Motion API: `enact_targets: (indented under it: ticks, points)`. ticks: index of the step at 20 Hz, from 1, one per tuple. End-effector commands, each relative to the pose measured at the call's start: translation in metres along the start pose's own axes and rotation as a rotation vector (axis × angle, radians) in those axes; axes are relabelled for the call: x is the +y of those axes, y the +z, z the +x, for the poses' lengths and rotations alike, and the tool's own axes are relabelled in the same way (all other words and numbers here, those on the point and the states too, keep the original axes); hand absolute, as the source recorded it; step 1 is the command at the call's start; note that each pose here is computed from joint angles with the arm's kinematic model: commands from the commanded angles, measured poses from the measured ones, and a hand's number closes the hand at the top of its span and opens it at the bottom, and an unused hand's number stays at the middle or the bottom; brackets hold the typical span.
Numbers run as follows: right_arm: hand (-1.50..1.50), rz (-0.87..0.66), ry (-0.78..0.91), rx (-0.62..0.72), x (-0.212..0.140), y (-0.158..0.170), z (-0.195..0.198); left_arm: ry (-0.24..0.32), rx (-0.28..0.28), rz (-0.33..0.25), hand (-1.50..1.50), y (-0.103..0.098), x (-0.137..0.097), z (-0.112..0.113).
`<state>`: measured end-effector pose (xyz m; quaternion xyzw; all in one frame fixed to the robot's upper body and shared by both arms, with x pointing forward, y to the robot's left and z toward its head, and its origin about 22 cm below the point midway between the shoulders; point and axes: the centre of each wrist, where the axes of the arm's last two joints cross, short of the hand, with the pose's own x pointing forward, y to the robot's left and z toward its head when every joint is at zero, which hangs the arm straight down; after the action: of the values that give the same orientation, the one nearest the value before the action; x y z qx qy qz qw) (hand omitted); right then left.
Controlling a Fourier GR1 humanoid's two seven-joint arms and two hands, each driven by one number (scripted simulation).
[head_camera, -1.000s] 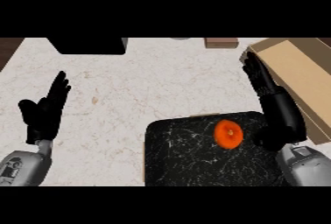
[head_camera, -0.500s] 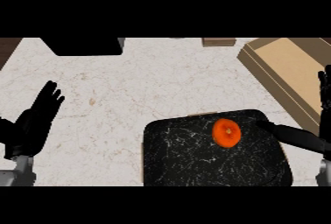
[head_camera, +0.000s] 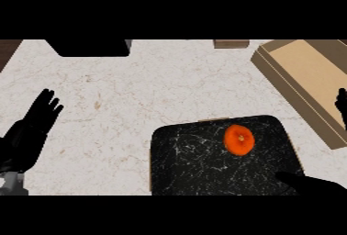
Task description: Pick the squash from the tray and place it in the cardboard box
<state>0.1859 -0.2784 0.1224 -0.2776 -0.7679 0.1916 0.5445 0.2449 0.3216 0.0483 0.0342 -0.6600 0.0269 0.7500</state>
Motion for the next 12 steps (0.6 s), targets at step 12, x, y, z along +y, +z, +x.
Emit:
enact_targets:
  ticks: [12]
  points:
    - [-1.5, 0.447, 0.491, 0.431, 0.005, -0.029, 0.082, -0.015, -0.019, -0.053, 0.0, -0.011, -0.011, 0.008]
